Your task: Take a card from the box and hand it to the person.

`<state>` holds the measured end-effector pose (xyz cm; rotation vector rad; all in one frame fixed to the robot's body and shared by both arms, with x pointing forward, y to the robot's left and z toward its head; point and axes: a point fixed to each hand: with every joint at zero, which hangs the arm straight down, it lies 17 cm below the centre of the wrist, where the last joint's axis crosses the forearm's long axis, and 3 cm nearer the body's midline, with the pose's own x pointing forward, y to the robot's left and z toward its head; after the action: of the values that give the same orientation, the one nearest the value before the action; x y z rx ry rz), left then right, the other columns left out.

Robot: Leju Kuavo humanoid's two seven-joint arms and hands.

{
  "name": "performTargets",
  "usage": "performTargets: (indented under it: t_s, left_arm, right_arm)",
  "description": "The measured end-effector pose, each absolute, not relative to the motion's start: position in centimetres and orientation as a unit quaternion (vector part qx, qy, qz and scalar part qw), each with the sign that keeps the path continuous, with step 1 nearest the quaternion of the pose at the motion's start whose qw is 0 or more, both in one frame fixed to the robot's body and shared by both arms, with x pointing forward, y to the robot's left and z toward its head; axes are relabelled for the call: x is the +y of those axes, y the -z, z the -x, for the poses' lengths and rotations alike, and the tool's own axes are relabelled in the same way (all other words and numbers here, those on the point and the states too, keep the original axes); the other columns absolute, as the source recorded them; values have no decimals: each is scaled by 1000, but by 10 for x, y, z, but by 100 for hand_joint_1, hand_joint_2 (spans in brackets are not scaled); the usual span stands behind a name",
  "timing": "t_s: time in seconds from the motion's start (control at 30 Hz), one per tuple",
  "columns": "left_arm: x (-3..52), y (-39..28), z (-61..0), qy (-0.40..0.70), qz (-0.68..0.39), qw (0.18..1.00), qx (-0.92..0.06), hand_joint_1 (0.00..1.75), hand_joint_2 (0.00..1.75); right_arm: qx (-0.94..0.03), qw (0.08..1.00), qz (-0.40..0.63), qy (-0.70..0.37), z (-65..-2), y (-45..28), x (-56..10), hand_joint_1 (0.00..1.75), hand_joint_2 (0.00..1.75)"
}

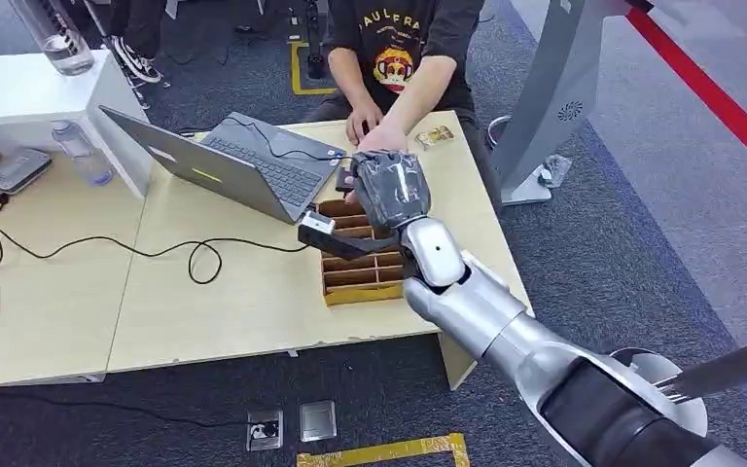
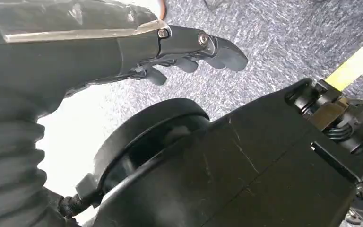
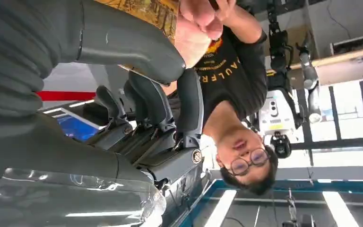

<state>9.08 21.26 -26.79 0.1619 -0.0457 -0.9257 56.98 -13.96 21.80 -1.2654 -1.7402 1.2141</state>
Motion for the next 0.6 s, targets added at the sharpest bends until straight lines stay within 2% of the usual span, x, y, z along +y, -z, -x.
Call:
performTargets:
  t_s: [0.1, 0.2, 0.23, 0.27, 0.3, 0.33, 0.6]
  left_arm:
    - [213, 268, -91, 447, -78, 891, -23, 0, 175]
    - [213, 268, -91, 448, -78, 890, -23, 0, 175]
    - [212, 268, -91, 448, -78, 890, -23, 0, 175]
    - [212, 268, -91, 449, -78, 890, -23, 0, 175]
    - [212, 268, -91, 449, -78, 890, -23, 0, 175]
    - [212, 268, -91, 450, -78, 889, -23, 0, 175]
    - [213, 268, -92, 450, -79, 889, -24, 0, 175]
  right_arm:
    - [-659, 331, 486, -469, -571, -213, -141, 150, 175]
    - [-655, 331, 486, -474, -571, -209, -141, 145, 175]
    - [-655, 331, 486, -475, -571, -208, -140, 122, 175]
    - [-654, 331, 485, -476, -571, -206, -139, 54, 175]
    - [-653, 332, 485, -478, -571, -205, -139, 7, 175]
    - [-652, 331, 485, -479, -570, -203, -138, 0, 175]
    - [-680, 311, 484, -455, -564, -214, -130, 0, 175]
